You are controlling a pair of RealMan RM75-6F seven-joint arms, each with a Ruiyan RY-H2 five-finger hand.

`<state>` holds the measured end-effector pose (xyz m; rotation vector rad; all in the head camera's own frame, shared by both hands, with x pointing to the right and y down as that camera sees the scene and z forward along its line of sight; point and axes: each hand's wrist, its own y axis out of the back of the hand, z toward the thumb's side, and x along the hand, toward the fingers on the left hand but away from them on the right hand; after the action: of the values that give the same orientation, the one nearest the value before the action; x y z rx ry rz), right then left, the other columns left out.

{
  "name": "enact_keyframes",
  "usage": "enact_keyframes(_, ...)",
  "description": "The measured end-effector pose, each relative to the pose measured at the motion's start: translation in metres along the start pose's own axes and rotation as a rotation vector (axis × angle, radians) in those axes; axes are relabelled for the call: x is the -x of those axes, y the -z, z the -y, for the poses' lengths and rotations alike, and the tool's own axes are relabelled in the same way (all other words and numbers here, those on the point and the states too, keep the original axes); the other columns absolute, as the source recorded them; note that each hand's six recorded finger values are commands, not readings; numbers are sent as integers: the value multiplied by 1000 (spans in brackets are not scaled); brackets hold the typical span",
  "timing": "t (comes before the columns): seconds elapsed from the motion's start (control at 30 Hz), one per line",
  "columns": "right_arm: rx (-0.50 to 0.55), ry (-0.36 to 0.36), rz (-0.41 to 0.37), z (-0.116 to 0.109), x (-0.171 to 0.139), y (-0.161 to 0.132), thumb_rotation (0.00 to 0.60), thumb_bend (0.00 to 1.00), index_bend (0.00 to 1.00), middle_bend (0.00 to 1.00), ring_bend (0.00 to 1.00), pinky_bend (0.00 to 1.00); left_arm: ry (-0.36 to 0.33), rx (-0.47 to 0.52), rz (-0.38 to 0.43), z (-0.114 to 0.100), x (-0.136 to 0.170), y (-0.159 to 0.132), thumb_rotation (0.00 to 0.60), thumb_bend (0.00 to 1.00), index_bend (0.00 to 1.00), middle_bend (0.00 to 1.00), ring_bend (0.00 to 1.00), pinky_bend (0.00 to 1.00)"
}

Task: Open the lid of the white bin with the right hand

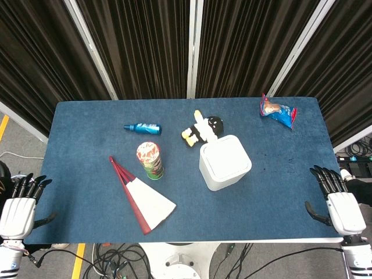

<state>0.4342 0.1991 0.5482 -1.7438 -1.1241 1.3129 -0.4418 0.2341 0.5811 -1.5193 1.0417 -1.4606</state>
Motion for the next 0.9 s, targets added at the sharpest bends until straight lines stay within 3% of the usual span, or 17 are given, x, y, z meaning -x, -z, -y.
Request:
enact_keyframes(0.37, 24, -26, -60, 1, 5, -11, 600, 276, 0, 40, 0, 0, -4, 6, 12, -1, -6, -3, 600, 0, 189, 134, 24, 93)
enact_keyframes(0.53, 8, -50, -175, -8, 22, -35, 600, 239, 5, 98, 0, 0, -12, 12, 26, -3, -6, -6, 600, 0, 189, 134, 25, 92)
enact_keyframes(0.67, -6, -82, -271, -12, 46, -61, 600, 203, 87, 126, 0, 0, -5, 21, 27, -1, -4, -7, 600, 0, 189, 134, 24, 93)
enact_keyframes(0.9, -61, -187, -389, -1, 88, -109, 600, 207, 146, 154, 0, 0, 7, 32, 5, 3, 0, 0, 600, 0, 189, 134, 25, 92)
